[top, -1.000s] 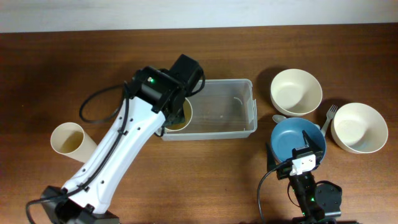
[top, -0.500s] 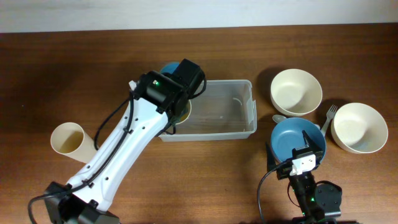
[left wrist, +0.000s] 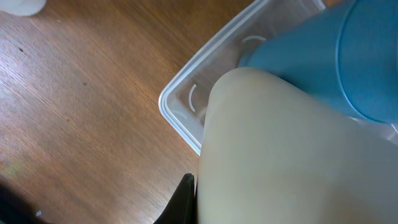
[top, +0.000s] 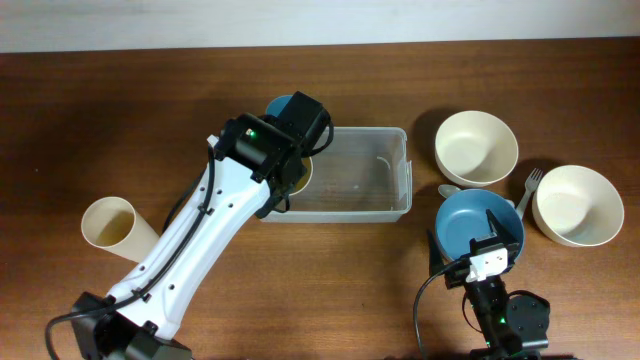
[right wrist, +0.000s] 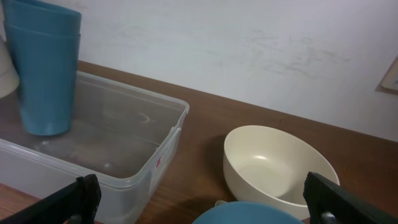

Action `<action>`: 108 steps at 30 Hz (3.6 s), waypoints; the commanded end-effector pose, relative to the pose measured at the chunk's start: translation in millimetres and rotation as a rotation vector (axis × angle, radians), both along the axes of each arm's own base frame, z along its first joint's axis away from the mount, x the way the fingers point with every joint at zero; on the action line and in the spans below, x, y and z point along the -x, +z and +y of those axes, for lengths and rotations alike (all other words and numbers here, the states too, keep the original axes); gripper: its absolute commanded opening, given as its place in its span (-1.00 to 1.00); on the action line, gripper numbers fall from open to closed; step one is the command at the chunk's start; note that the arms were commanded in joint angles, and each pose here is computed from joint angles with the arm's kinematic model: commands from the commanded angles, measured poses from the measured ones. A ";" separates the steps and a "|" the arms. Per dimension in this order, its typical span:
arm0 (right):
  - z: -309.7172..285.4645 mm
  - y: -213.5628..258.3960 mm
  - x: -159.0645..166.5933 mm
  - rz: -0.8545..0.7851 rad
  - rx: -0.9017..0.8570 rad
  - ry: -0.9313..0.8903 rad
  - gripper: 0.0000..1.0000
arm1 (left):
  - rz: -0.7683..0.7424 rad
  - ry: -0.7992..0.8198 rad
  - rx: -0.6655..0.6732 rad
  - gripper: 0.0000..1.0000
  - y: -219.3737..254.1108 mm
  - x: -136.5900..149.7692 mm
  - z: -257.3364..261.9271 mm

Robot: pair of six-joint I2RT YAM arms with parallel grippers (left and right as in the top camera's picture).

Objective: Pack container
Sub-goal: 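Carry the beige cup and lower it into the container beside the blue cups, then open the left gripper and release the beige cup in the container, then move the left gripper left over the second beige cup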

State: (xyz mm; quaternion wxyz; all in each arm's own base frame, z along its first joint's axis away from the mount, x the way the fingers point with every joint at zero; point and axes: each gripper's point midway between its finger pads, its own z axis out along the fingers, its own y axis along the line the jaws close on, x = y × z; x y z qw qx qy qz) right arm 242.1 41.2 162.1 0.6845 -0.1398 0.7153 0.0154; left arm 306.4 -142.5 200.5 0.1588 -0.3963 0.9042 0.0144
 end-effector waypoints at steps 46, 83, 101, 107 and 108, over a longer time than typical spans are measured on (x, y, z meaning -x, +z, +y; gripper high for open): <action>-0.4 -2.4 0.0 0.003 -0.003 -0.004 0.98 | 0.052 0.135 0.059 -0.97 -42.8 15.3 -3.0; -0.4 -2.4 0.0 0.003 -0.003 -0.004 0.98 | -0.145 0.091 0.043 -0.16 9.9 -6.0 7.0; -0.3 -2.4 0.0 0.003 -0.003 -0.004 0.98 | -0.287 -0.082 -0.459 0.17 122.7 76.0 138.5; -0.4 -2.4 0.0 0.003 -0.003 -0.004 0.98 | -0.201 -0.231 -0.617 0.36 117.7 74.0 146.6; -0.3 -2.4 0.0 0.003 -0.003 -0.004 0.98 | -0.194 -0.237 -0.647 0.36 117.8 72.1 148.3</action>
